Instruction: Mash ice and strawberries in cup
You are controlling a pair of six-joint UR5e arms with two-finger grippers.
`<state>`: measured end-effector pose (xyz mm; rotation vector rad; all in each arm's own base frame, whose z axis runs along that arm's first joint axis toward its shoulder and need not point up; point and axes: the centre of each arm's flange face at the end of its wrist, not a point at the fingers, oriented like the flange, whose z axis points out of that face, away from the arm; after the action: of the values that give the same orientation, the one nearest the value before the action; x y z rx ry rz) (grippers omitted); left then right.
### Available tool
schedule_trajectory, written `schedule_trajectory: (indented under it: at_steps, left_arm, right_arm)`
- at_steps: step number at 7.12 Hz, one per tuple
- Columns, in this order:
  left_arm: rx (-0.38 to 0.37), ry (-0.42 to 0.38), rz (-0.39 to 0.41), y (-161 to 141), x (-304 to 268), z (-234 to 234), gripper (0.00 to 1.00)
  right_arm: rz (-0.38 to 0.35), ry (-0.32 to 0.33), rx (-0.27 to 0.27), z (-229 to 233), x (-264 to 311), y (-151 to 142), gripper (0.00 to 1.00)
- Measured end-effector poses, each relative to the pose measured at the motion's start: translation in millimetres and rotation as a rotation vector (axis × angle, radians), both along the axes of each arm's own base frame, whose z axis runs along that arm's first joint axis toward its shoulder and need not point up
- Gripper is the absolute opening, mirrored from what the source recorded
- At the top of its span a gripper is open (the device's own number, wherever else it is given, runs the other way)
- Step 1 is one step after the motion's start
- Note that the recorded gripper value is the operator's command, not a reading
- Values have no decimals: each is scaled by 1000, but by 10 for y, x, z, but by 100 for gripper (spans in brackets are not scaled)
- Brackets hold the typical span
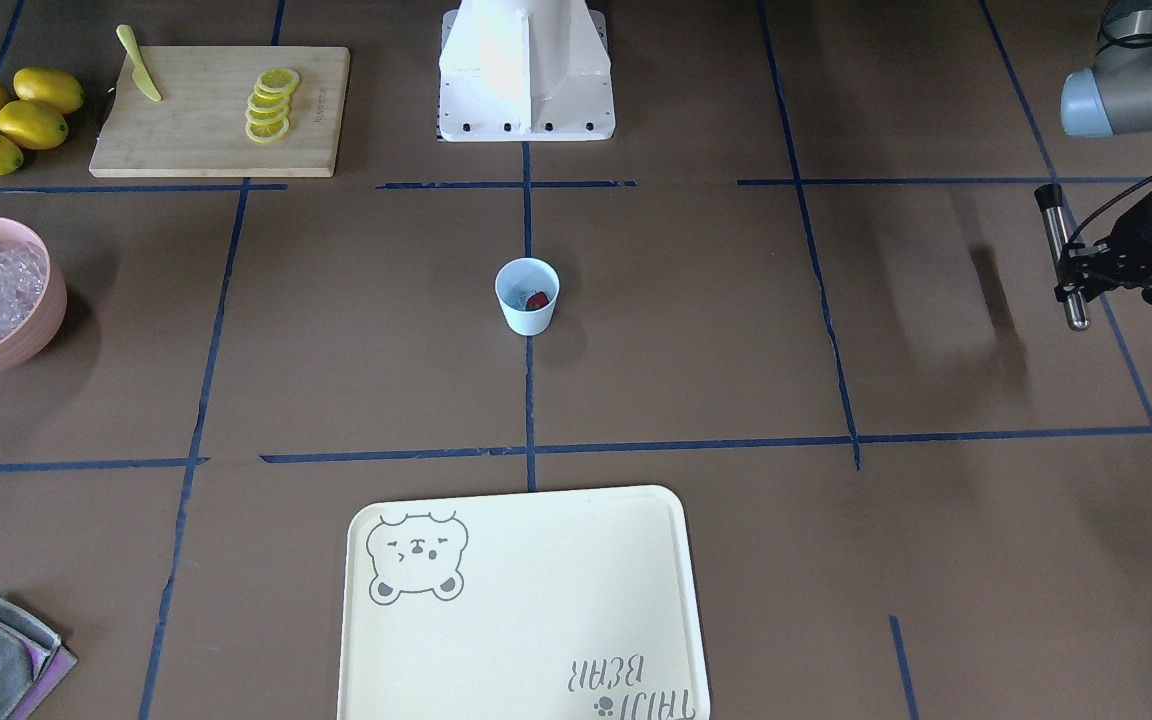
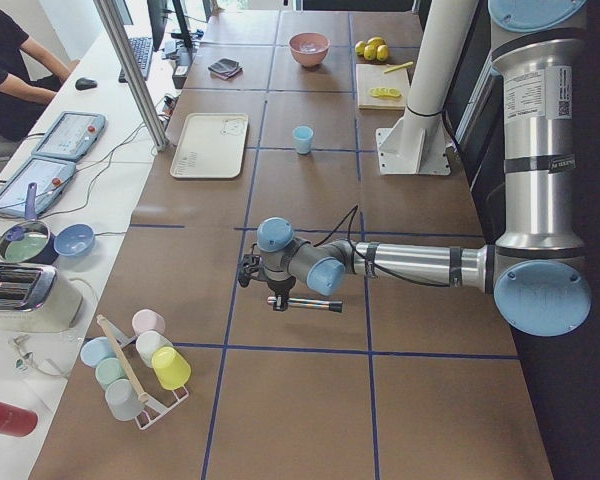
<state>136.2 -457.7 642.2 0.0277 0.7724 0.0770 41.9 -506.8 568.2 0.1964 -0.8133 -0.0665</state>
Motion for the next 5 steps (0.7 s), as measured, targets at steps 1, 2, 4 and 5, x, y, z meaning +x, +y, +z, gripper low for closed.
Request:
schedule_trajectory:
  at_steps: [1,2,4,5]
  left_arm:
    - [-3,-24,-14,-102,-9,89,0]
    - [2,-50,-26,-230,2,155,0]
    - [13,-73,-18,-409,39,251,0]
    - [16,-77,-11,-448,43,286,0]
  right_arm:
    - [0,-1,0,-2,0,-1,100]
    - [0,-1,1,-5,-1,-3,100]
    - [0,-2,2,-12,-1,-8,100]
    - [0,-2,3,-16,-2,-11,100]
